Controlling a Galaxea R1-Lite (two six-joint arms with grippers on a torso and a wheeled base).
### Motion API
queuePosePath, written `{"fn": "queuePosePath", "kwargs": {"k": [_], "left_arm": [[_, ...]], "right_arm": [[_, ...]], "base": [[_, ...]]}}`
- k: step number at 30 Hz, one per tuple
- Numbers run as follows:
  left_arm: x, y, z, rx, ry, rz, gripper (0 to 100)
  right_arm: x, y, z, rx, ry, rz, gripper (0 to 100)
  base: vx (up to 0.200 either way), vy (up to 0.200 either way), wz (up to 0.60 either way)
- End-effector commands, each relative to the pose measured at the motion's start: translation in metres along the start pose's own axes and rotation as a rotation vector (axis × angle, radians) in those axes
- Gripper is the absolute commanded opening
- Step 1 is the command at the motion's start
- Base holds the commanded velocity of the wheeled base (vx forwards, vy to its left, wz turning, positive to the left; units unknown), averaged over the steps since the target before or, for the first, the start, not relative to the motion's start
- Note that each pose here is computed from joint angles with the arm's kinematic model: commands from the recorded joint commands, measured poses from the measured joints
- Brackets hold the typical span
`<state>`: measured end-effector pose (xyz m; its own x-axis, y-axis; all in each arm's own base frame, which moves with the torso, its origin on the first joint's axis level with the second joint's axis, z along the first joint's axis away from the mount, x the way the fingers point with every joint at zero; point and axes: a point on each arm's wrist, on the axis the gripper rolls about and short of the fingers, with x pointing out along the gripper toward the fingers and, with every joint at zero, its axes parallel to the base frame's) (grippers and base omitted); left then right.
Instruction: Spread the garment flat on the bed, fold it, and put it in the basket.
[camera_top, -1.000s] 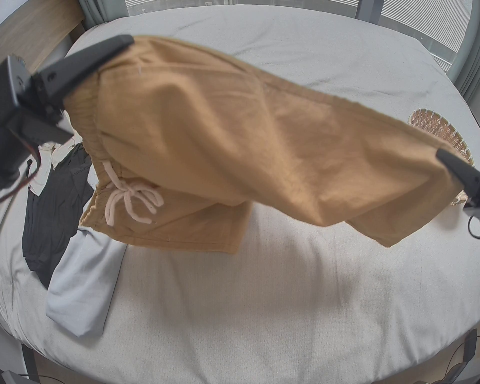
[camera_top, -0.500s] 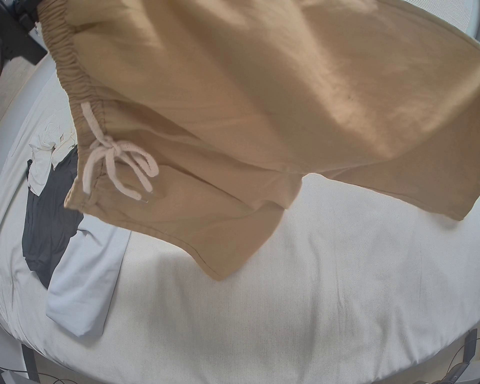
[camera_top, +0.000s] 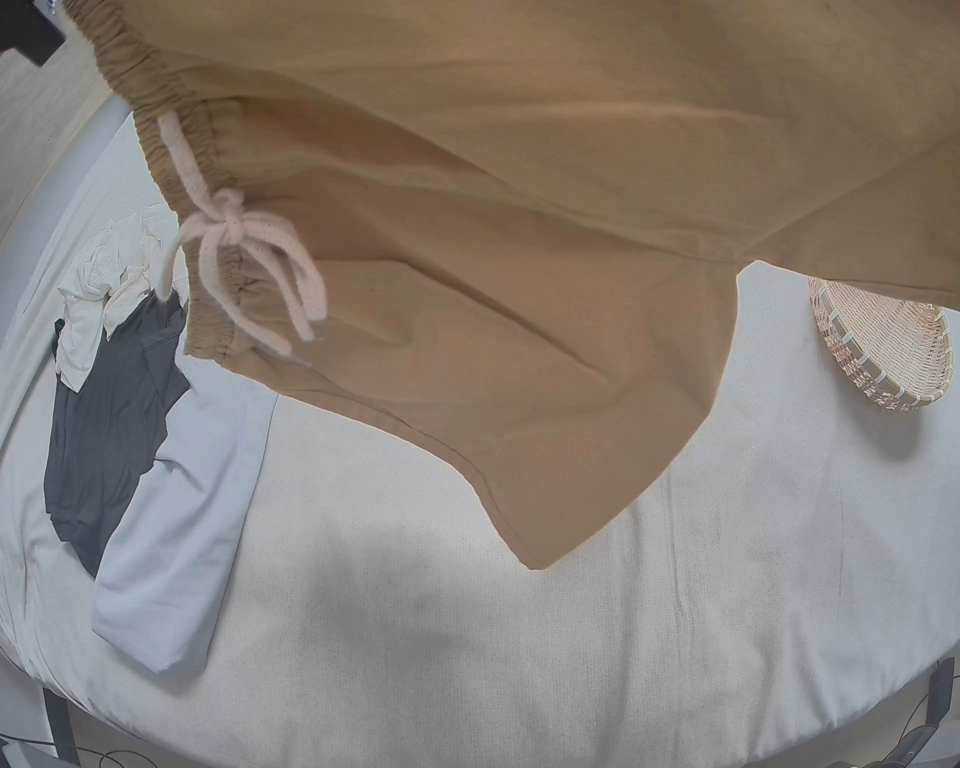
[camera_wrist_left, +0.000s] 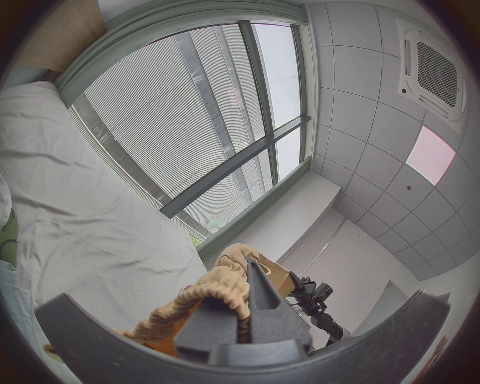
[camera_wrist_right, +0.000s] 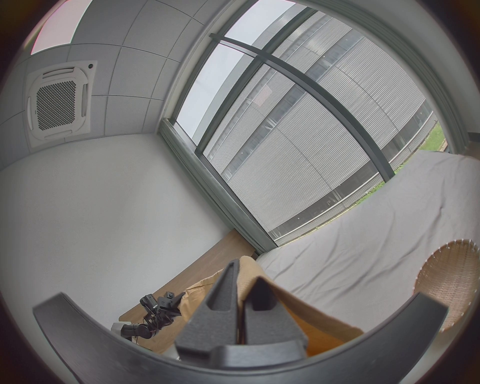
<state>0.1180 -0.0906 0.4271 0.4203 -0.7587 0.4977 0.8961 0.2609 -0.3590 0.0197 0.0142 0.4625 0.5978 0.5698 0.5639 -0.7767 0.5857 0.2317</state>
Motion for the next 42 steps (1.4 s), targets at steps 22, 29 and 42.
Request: {"fn": "queuePosePath", "kwargs": {"k": [22, 29, 42], "left_arm": [[-0.074, 0.024, -0.05, -0.111, 0.216, 0.399, 0], [-0.059, 0.049, -0.051, -0.101, 0.196, 0.445, 0], [-0.022, 0.099, -0.053, -0.073, 0.137, 0.436, 0]], "right_arm": [[-0.014, -0.097, -0.142, 0.143, 0.293, -0.224, 0], [0.008, -0.12, -0.156, 0.149, 0.301, -0.23, 0], [0.05, -0.15, -0.16, 0.143, 0.288, -0.226, 0]], "base": [[0.0, 0.0, 0.0], [0.0, 0.0, 0.0], [0.0, 0.0, 0.0]]}}
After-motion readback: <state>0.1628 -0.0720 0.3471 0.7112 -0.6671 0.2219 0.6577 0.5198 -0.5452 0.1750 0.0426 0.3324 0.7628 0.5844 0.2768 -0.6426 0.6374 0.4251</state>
